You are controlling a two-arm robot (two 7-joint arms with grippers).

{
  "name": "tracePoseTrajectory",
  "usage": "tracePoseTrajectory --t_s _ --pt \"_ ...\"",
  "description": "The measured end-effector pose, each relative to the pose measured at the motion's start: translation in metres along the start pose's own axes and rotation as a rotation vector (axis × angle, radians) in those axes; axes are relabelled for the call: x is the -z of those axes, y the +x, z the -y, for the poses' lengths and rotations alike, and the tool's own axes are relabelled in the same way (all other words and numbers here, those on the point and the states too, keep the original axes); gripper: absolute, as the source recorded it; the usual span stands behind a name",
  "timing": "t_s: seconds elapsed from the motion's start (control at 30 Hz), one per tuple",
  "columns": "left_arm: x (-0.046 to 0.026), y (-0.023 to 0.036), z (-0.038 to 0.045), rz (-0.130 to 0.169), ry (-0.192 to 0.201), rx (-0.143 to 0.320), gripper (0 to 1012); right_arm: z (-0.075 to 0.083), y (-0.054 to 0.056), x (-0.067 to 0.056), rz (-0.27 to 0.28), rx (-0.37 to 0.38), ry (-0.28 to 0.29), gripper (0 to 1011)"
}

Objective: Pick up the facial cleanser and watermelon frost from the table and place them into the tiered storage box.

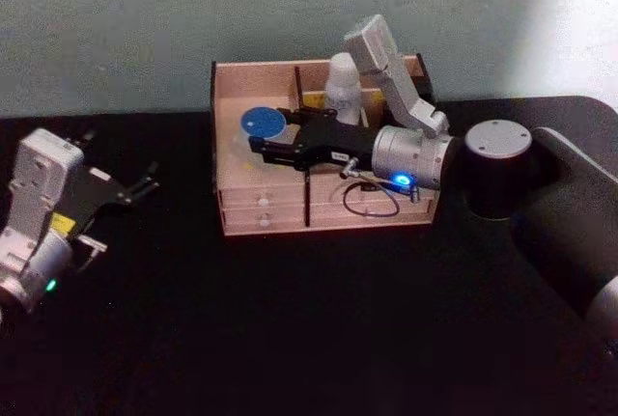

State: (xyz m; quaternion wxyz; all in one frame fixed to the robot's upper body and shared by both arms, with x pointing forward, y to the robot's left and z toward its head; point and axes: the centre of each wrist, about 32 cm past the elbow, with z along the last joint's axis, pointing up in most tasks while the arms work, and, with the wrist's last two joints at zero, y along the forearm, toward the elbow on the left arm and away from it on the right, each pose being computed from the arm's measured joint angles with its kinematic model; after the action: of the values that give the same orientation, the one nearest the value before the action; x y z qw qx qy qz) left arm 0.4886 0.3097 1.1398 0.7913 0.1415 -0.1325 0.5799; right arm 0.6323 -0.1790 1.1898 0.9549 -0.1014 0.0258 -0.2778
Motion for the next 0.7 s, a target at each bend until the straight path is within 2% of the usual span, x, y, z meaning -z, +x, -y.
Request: tracePoseTrajectory --t_s 0.7 --pt "0.0000 0.0000 0.0000 0.000 0.000 0.000 1001 -0.0011 0.0009 0.0001 -0.011 0.004 -0.002 715"
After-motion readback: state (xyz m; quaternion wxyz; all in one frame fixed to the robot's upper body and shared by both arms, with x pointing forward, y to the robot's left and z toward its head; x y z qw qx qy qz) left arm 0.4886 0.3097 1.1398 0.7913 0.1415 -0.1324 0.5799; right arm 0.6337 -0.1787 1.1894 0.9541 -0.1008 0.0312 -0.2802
